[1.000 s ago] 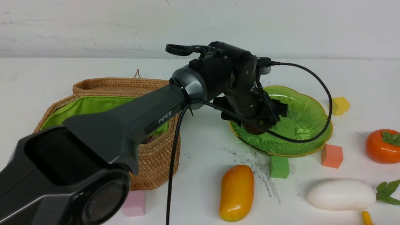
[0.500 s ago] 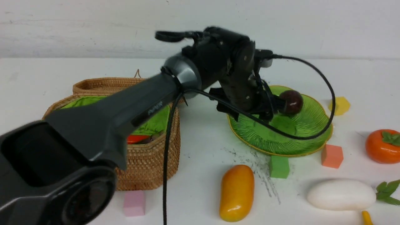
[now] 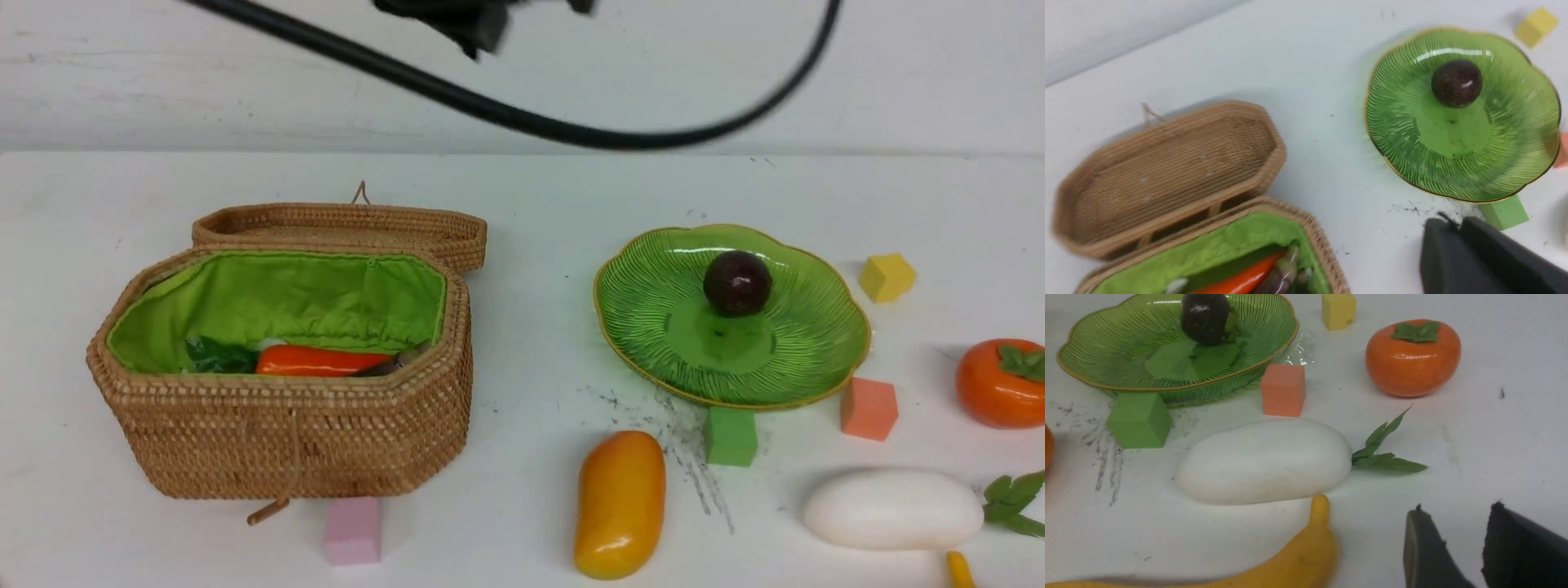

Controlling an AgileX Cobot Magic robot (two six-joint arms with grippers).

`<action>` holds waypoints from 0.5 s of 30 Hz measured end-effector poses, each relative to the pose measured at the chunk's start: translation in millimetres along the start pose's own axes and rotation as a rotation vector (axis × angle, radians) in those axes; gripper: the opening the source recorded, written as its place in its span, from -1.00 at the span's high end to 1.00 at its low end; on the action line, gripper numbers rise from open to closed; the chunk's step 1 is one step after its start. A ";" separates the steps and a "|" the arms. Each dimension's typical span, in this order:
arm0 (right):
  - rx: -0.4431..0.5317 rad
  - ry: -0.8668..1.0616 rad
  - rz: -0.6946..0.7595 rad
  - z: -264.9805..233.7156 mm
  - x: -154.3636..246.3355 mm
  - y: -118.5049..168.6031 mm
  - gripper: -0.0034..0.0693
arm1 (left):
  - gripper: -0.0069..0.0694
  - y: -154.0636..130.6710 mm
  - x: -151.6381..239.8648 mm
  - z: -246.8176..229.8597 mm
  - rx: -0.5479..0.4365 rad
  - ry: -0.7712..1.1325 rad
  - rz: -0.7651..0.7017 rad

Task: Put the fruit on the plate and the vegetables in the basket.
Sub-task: Use the right arm to grab a mango and put it into the right plate

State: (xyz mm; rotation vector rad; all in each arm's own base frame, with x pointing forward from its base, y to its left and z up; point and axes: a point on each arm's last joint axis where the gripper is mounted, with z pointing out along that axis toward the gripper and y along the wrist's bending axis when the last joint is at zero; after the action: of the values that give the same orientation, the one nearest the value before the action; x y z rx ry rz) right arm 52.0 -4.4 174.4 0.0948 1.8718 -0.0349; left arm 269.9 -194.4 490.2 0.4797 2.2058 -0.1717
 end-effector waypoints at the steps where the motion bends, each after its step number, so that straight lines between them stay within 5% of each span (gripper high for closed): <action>1: 0.000 0.000 0.000 0.0 0.0 0.0 0.24 | 0.85 2.6 2.9 -8.0 -0.002 -0.005 -0.005; 5: 0.000 0.000 0.000 0.0 0.0 0.0 0.24 | 0.85 17.5 30.5 -45.4 -0.016 0.000 -0.049; 15: 0.000 0.000 0.000 0.0 0.0 0.0 0.24 | 0.85 50.0 170.4 -92.7 -0.055 0.139 -0.251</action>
State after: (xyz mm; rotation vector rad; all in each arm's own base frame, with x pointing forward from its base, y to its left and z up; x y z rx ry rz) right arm 52.0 -4.4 174.4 0.0948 1.8718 -0.0349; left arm 126.3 -74.4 418.5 0.1873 2.3968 -0.2162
